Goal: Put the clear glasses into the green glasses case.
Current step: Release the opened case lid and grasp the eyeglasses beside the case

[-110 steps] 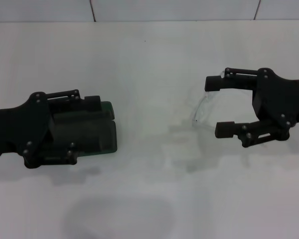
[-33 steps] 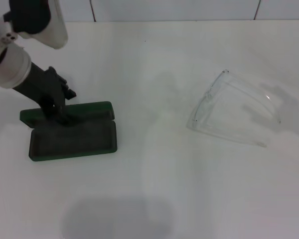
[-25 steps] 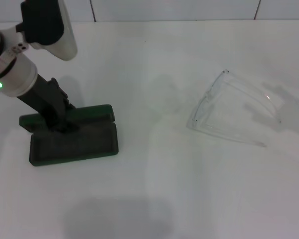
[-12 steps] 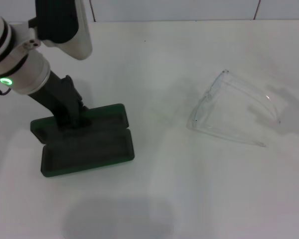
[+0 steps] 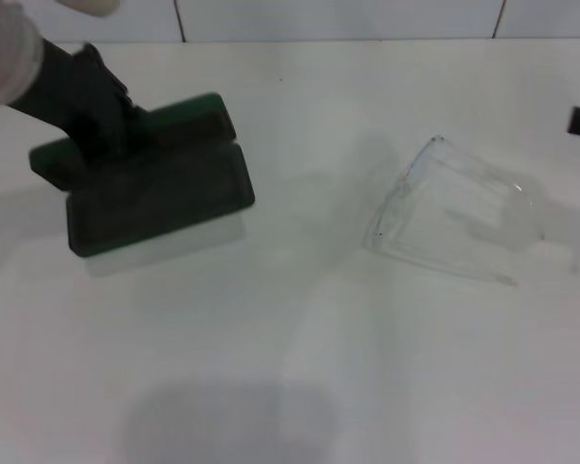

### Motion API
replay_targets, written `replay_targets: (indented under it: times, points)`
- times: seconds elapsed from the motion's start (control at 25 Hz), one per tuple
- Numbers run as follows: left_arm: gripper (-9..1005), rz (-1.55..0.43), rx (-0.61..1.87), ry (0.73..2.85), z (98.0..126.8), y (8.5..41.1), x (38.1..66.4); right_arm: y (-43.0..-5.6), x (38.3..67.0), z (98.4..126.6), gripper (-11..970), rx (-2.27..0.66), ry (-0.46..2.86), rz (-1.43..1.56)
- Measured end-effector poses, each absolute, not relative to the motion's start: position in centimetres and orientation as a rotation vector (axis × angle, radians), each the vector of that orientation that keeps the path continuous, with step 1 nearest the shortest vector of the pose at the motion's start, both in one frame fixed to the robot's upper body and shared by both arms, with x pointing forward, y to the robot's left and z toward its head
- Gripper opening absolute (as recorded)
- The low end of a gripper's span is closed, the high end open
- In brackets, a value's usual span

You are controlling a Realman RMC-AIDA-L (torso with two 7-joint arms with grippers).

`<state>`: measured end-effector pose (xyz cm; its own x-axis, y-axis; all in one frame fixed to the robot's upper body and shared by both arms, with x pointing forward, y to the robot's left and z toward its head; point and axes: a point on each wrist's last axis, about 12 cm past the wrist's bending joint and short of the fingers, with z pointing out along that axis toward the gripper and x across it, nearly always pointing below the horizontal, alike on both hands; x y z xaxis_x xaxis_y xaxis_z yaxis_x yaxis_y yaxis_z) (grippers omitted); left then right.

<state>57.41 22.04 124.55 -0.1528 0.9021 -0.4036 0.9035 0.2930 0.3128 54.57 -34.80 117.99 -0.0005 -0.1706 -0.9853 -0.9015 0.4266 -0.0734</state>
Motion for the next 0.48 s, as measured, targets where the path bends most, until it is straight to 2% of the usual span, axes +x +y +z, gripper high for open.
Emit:
replay_targets:
  times: [0.24, 0.48]
  points:
    - [192, -0.05, 1.539, 2.043, 124.6, 23.4, 56.7, -30.1, 58.2, 123.8, 662, -1.433, 1.564, 0.612]
    - [192, -0.143, 1.515, 2.026, 123.6, 23.7, 56.0, -22.1, 61.9, 126.8, 627, -1.897, 1.507, 0.357]
